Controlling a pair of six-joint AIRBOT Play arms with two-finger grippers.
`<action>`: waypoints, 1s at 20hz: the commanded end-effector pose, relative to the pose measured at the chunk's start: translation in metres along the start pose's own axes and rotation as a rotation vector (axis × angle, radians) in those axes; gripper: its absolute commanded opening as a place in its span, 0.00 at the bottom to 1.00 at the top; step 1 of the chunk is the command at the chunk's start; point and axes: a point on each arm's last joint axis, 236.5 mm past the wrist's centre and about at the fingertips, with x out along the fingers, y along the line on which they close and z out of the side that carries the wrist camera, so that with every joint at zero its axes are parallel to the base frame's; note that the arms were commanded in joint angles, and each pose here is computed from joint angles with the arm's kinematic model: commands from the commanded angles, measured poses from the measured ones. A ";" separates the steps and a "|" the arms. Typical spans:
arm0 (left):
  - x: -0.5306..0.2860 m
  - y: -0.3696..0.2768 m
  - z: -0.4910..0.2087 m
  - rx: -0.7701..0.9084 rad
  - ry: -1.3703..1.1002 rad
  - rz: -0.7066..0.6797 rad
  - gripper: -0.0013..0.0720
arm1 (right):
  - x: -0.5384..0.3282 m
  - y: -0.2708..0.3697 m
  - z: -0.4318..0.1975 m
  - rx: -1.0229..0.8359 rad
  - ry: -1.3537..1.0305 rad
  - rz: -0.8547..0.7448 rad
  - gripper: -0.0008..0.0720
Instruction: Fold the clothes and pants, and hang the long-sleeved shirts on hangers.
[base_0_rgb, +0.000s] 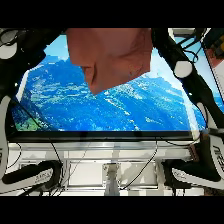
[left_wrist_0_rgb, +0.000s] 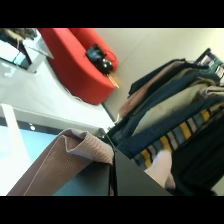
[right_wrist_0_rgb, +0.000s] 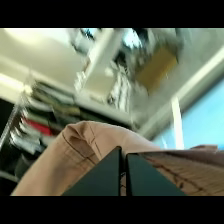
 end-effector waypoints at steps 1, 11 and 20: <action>0.024 -0.001 -0.010 0.010 0.052 -0.063 0.02 | 0.031 0.009 0.025 -0.003 -0.099 0.042 0.03; 0.040 0.034 -0.065 0.207 0.267 -0.048 0.02 | 0.023 -0.104 0.027 -0.061 0.239 -0.250 0.03; -0.030 0.081 -0.176 0.190 0.594 0.071 0.02 | -0.100 -0.214 -0.063 -0.231 0.759 -0.559 0.02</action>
